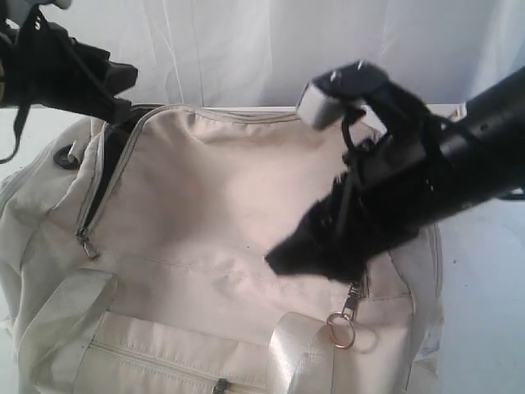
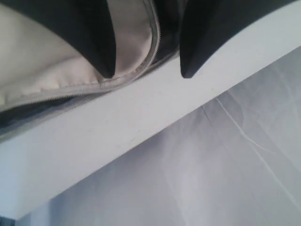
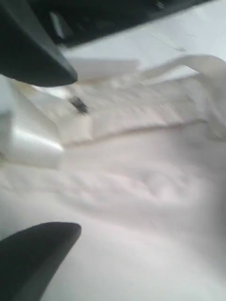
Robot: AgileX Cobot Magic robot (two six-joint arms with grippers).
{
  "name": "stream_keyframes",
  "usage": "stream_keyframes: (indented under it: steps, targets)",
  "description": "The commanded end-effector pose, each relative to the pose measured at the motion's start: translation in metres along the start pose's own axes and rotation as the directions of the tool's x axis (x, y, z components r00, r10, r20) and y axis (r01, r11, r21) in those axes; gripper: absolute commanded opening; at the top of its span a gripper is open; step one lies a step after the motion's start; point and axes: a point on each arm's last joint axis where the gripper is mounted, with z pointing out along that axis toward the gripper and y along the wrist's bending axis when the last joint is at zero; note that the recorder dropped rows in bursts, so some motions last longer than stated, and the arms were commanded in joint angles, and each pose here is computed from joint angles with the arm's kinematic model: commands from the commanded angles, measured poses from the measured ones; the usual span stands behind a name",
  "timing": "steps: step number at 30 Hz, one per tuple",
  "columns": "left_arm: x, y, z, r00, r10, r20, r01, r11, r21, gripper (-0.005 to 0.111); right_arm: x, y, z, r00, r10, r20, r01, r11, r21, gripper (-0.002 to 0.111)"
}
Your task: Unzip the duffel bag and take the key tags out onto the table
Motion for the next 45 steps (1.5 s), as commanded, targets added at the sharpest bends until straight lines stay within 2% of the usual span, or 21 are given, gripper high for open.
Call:
stream_keyframes:
  steps: [1, 3, 5, 8, 10, 16, 20, 24, 26, 27, 28, 31, 32, 36, 39, 42, 45]
  targets:
    - [-0.022, 0.005, -0.036, 0.991, -0.085, 0.108, 0.087, 0.996, -0.019, 0.048, -0.033, -0.024, -0.022, 0.940, -0.183, 0.287, 0.067, 0.926, 0.371, 0.074]
    - [-0.031, 0.005, -0.053, 0.982, -0.105, 0.159, 0.107, 0.994, -0.003, 0.048, -0.042, -0.033, -0.029, 0.901, -0.246, 0.358, 0.048, 0.875, 0.481, 0.074]
    - [-0.042, 0.002, -0.072, 0.971, -0.101, 0.217, 0.101, 0.995, 0.015, 0.048, -0.048, -0.039, -0.029, 0.881, -0.264, 0.393, 0.023, 0.853, 0.521, 0.074]
    - [-0.055, -0.004, -0.100, 0.952, -0.075, 0.298, 0.072, 0.997, 0.023, 0.045, -0.047, -0.045, -0.017, 0.896, -0.246, 0.370, 0.023, 0.858, 0.514, 0.074]
    - [-0.063, -0.007, -0.121, 0.934, -0.055, 0.354, 0.054, 0.998, 0.012, 0.037, -0.047, -0.052, -0.007, 0.906, -0.224, 0.359, 0.010, 0.859, 0.511, 0.074]
    - [-0.077, -0.017, -0.178, 0.869, -0.002, 0.496, 0.019, 0.999, -0.030, 0.013, -0.046, -0.083, 0.005, 0.891, -0.115, 0.440, -0.160, 0.826, 0.541, 0.074]
    - [-0.081, -0.022, -0.206, 0.826, -0.058, 0.561, 0.076, 0.997, -0.009, 0.000, -0.036, -0.101, 0.014, 0.909, -0.014, 0.416, -0.226, 0.823, 0.521, 0.074]
    - [-0.082, -0.029, -0.230, 0.785, -0.069, 0.615, 0.084, 0.996, 0.005, 0.000, -0.025, -0.106, 0.032, 0.945, 0.063, 0.320, -0.217, 0.855, 0.471, 0.074]
    - [-0.083, -0.032, -0.236, 0.776, -0.065, 0.627, 0.071, 0.997, 0.016, 0.000, -0.022, -0.106, 0.037, 0.954, 0.083, 0.289, -0.213, 0.865, 0.454, 0.066]
    - [-0.083, -0.035, -0.239, 0.774, -0.062, 0.630, 0.052, 0.998, 0.035, 0.000, -0.021, -0.105, 0.037, 0.955, 0.086, 0.284, -0.212, 0.868, 0.449, 0.052]
    - [-0.083, -0.036, -0.240, 0.773, -0.062, 0.631, 0.043, 0.998, 0.044, 0.000, -0.022, -0.104, 0.036, 0.955, 0.085, 0.285, -0.211, 0.868, 0.449, 0.045]
    - [-0.073, -0.038, -0.231, 0.795, -0.075, 0.602, 0.046, 0.997, 0.065, 0.000, -0.026, -0.097, 0.023, 0.946, 0.058, 0.318, -0.206, 0.867, 0.453, 0.005]
    - [-0.064, -0.038, -0.223, 0.813, -0.088, 0.575, 0.065, 0.996, 0.062, 0.000, -0.029, -0.093, 0.016, 0.941, 0.044, 0.335, -0.203, 0.866, 0.456, 0.000]
    - [-0.030, -0.037, -0.197, 0.869, -0.133, 0.476, 0.127, 0.991, 0.046, 0.000, -0.034, -0.072, -0.016, 0.922, -0.012, 0.387, -0.179, 0.872, 0.455, 0.000]
    - [-0.014, -0.038, -0.187, 0.890, -0.152, 0.430, 0.153, 0.988, 0.033, 0.000, -0.032, -0.042, -0.035, 0.929, -0.030, 0.370, -0.123, 0.915, 0.384, 0.000]
    - [-0.008, -0.036, -0.184, 0.896, -0.159, 0.414, 0.169, 0.986, 0.012, 0.000, -0.027, -0.010, -0.043, 0.943, -0.152, 0.296, 0.063, 0.955, 0.291, 0.000]
    - [-0.003, -0.034, -0.181, 0.900, -0.164, 0.403, 0.187, 0.982, -0.019, 0.000, -0.020, 0.025, -0.045, 0.926, -0.288, 0.242, 0.269, 0.957, 0.107, 0.000]
